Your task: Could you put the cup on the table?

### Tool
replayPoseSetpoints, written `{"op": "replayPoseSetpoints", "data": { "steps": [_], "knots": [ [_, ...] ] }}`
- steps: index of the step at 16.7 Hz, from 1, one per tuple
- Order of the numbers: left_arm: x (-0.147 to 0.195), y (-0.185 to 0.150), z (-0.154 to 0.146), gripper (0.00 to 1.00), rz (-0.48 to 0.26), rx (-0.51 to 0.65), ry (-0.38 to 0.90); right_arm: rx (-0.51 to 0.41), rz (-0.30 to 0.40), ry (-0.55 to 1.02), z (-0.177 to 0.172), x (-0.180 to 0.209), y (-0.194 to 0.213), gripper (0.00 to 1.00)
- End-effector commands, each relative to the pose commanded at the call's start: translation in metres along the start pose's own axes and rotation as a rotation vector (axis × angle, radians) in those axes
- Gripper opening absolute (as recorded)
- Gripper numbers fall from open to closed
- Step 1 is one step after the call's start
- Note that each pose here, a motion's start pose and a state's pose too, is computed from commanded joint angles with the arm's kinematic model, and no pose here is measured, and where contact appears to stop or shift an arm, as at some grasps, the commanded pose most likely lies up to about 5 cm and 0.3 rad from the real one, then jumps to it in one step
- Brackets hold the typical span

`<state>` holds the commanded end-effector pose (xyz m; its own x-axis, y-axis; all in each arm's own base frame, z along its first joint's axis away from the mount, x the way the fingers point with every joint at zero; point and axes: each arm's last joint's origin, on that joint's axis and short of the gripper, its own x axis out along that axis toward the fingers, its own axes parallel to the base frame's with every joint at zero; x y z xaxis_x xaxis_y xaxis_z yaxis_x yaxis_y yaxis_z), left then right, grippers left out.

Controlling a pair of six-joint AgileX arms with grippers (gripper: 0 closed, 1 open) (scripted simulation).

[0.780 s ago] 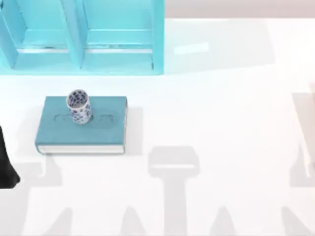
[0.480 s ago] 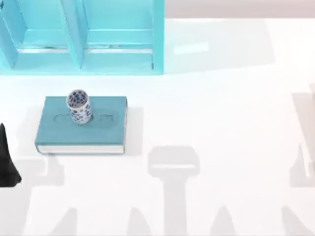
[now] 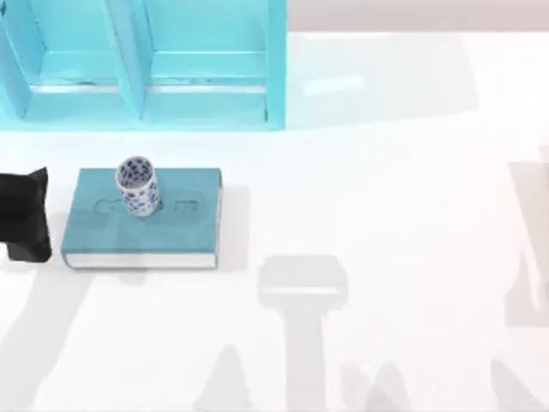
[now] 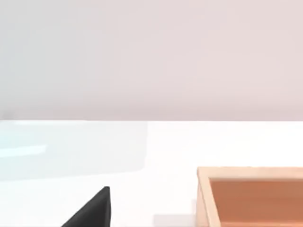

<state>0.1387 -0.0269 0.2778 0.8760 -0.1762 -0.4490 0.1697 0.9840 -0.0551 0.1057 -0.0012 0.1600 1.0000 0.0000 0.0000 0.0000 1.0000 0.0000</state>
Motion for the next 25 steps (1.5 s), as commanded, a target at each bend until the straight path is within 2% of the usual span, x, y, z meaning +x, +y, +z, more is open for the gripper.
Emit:
{"op": "replayPoseSetpoints", "data": {
  "steps": [3, 6, 10, 13, 17, 21, 25],
  "knots": [
    [0.015, -0.016, 0.053, 1.0, -0.051, 0.004, 0.204, 0.0, 0.0, 0.0, 0.0, 0.0, 0.0, 1.0],
    [0.048, -0.036, 0.097, 1.0, -0.076, 0.01, 0.42, 0.0, 0.0, 0.0, 0.0, 0.0, 0.0, 1.0],
    [0.109, -0.062, 0.13, 1.0, -0.057, 0.007, 0.687, 0.0, 0.0, 0.0, 0.0, 0.0, 0.0, 1.0],
    [0.155, -0.075, 0.135, 1.0, -0.012, -0.01, 0.85, 0.0, 0.0, 0.0, 0.0, 0.0, 0.0, 1.0],
    [0.204, -0.079, 0.13, 1.0, 0.061, -0.044, 1.004, 0.0, 0.0, 0.0, 0.0, 0.0, 0.0, 1.0],
    [0.234, -0.076, 0.123, 1.0, 0.118, -0.08, 1.082, 0.0, 0.0, 0.0, 0.0, 0.0, 0.0, 1.0],
    [0.243, -0.071, 0.12, 1.0, 0.138, -0.099, 1.101, 0.0, 0.0, 0.0, 0.0, 0.0, 0.0, 1.0]
  ]
}}
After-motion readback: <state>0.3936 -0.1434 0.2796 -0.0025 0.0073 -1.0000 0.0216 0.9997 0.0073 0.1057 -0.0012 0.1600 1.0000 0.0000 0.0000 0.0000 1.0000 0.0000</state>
